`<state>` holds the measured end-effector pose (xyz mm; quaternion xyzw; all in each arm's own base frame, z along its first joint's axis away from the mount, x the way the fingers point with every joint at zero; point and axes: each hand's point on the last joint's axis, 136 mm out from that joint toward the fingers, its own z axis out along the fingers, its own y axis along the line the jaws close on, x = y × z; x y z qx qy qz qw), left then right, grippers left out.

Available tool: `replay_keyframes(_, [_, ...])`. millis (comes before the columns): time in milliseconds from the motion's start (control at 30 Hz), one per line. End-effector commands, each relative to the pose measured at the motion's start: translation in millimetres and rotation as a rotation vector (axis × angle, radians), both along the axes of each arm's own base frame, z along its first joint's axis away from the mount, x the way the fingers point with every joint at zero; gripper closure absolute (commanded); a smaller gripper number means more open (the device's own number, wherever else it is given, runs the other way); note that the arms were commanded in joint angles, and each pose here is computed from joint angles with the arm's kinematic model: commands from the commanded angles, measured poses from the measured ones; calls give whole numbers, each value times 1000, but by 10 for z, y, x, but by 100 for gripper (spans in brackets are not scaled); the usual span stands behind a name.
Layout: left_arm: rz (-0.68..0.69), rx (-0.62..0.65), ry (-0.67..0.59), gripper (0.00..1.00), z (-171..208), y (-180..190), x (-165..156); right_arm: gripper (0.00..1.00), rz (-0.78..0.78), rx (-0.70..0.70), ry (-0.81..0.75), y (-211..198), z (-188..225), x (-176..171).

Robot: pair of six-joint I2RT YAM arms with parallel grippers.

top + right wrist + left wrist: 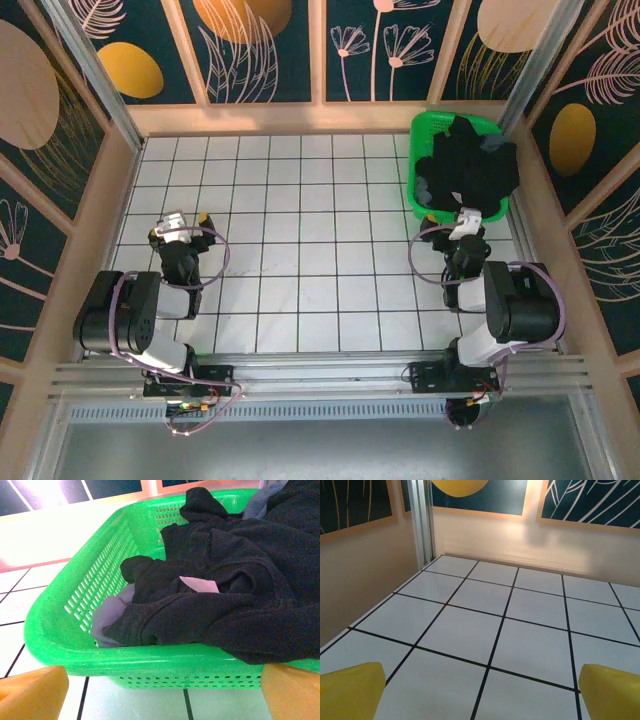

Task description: Fold and stack the t-shirts

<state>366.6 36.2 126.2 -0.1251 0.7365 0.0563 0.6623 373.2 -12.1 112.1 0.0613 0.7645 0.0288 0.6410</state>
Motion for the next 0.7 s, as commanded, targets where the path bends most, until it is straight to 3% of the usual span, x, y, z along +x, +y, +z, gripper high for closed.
replay_keyframes(0, [-10,10,-34,1,111,-2,34,1,25,-13,-28,27,95,57])
replay_keyframes(567, [-11,10,-39,1,119,-4,24,1,23,-14,-35,25,109,50])
replay_keyframes(667, [-16,18,-41,1,238,-13,27,1,-76,-36,-17,-73,289,63])
